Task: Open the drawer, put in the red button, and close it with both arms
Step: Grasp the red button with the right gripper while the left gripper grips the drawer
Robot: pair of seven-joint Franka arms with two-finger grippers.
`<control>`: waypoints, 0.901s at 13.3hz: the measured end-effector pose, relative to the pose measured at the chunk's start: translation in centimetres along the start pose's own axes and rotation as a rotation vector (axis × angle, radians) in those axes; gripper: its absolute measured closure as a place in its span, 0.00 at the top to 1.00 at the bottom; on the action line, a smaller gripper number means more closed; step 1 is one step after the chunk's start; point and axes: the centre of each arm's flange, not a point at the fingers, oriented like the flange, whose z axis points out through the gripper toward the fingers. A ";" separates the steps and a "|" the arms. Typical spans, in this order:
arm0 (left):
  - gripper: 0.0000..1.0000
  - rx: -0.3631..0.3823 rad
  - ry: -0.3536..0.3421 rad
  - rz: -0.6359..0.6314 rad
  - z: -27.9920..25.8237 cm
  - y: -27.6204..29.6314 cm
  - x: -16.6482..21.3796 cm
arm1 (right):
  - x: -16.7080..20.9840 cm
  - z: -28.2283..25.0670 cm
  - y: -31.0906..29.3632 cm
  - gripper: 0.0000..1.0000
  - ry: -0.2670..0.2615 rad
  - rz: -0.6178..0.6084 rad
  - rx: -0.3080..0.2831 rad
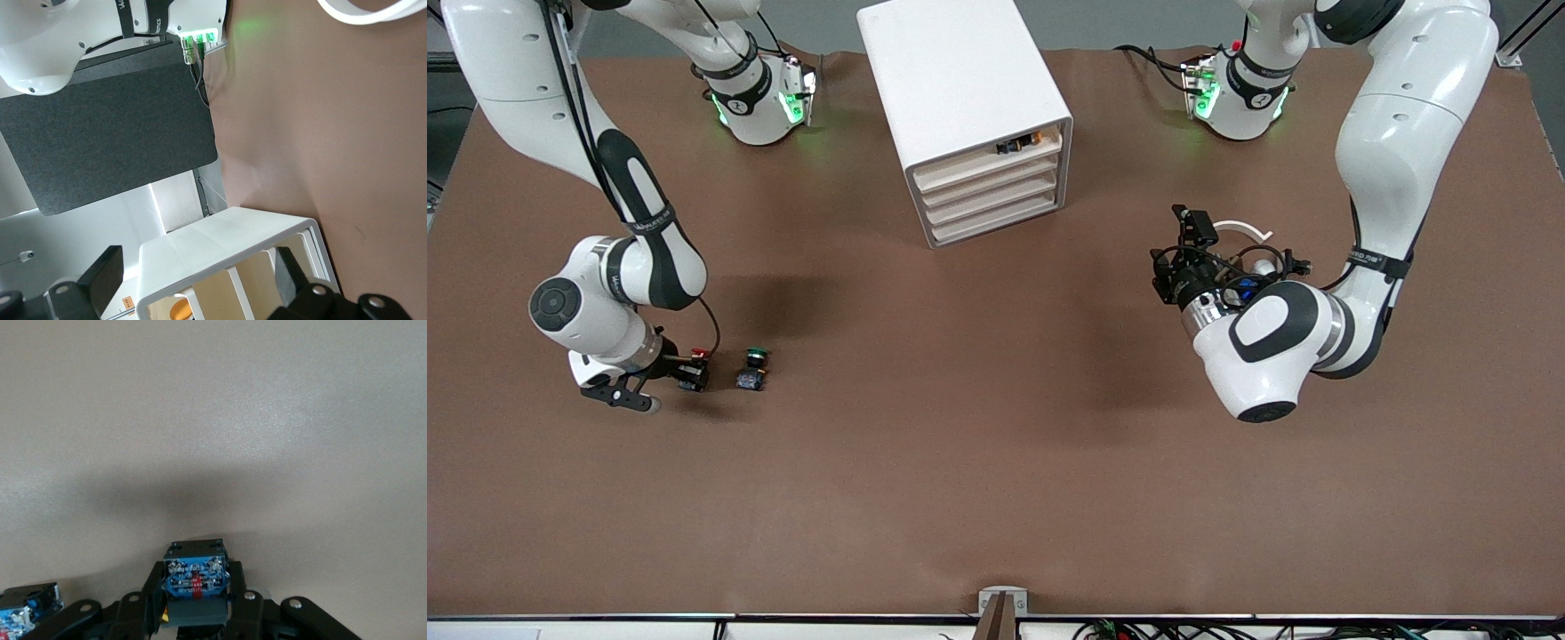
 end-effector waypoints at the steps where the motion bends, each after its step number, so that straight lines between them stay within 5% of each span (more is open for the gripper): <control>1: 1.00 0.005 0.002 0.000 0.2 0.2 -0.1 | 0.0 0.0 0.0 0.41 0.000 0.000 0.000; 6: 1.00 0.080 -0.093 0.028 1.9 1.9 -2.3 | 0.4 -0.4 -0.2 0.41 -0.010 0.000 0.000; 12: 1.00 -0.012 -0.263 -0.022 0.8 3.3 -5.4 | 2.4 -3.7 -0.7 0.41 -0.062 0.028 -0.001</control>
